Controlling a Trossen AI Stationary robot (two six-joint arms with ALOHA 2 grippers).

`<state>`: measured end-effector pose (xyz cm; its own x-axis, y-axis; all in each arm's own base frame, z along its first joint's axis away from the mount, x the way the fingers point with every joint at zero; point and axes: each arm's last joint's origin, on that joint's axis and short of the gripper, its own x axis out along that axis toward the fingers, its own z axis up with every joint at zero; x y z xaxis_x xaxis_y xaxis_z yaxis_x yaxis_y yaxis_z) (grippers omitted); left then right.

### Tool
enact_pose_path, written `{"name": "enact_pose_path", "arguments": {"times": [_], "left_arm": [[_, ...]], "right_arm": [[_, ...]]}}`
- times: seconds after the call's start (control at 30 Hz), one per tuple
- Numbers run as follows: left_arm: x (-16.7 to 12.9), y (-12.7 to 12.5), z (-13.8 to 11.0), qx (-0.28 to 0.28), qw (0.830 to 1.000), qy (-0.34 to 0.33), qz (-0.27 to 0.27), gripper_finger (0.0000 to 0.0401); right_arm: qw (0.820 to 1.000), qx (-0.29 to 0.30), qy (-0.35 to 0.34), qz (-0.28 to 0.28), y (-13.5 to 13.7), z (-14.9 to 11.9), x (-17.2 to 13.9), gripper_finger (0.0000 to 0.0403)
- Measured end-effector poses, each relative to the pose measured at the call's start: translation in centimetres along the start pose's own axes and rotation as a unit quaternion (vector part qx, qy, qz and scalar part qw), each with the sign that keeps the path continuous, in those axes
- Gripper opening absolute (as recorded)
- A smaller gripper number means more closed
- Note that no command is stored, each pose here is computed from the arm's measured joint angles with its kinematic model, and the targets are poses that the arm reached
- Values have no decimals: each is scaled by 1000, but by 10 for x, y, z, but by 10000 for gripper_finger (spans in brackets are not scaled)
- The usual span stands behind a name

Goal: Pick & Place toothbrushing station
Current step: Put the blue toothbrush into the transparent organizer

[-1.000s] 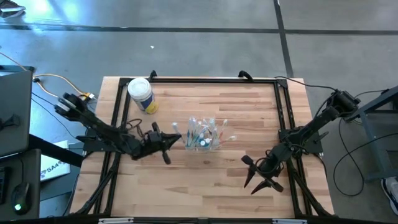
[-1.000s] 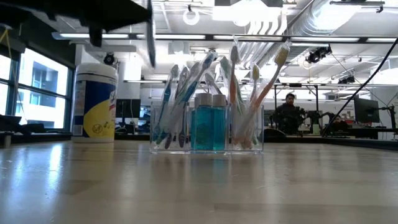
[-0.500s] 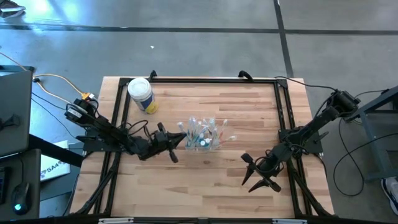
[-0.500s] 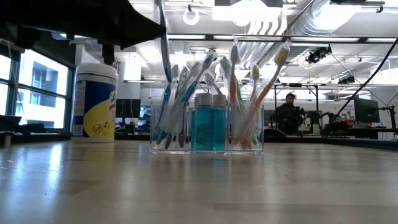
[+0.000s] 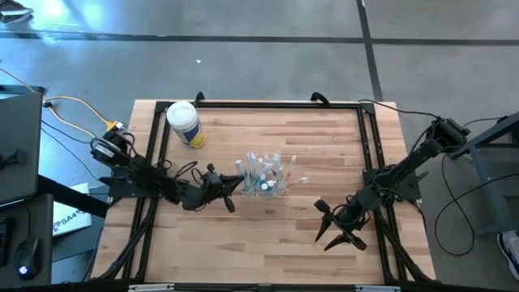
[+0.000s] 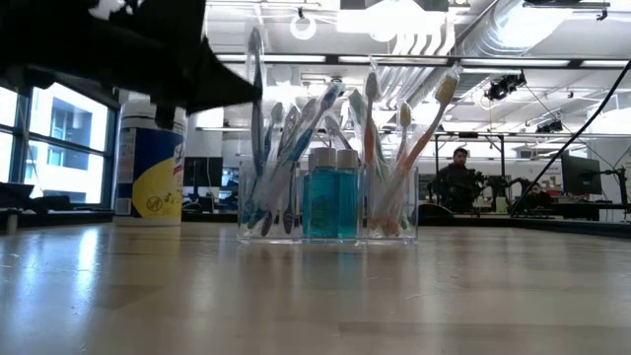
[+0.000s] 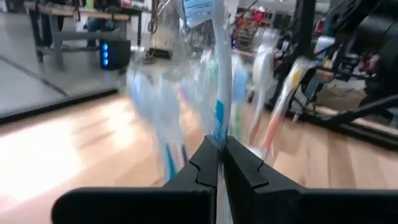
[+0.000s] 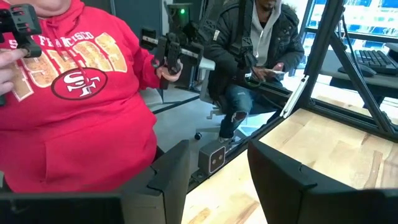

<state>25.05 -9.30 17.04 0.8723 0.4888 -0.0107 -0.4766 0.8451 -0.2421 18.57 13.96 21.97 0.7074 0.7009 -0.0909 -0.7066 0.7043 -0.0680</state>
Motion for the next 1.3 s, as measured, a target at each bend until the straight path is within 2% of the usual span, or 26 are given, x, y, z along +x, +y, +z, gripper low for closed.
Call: {"name": "enact_pose_path", "arguments": {"times": [0.17, 0.3, 0.73, 0.97, 1.1, 1.3], "left_arm": [[11, 7, -21, -21, 999, 16, 20, 3], [15, 9, -30, -27, 999, 22, 9, 3], [18, 11, -53, -32, 998, 53, -11, 3], [18, 11, -56, -16, 998, 58, -18, 4], [18, 10, -56, -9, 998, 60, -23, 26], [17, 10, -57, -5, 997, 65, -32, 89]], "right_arm": [[1000, -1, -4, 0, 0, 1, 0, 155], [1000, -1, -7, -1, 0, 1, 0, 155], [1000, -14, -4, -16, -1, 1, 0, 155], [1000, -9, -3, -23, -5, 1, -1, 155], [1000, -8, -3, -29, -8, 0, -1, 155], [1000, -8, -1, -29, -8, 0, -1, 155]]}}
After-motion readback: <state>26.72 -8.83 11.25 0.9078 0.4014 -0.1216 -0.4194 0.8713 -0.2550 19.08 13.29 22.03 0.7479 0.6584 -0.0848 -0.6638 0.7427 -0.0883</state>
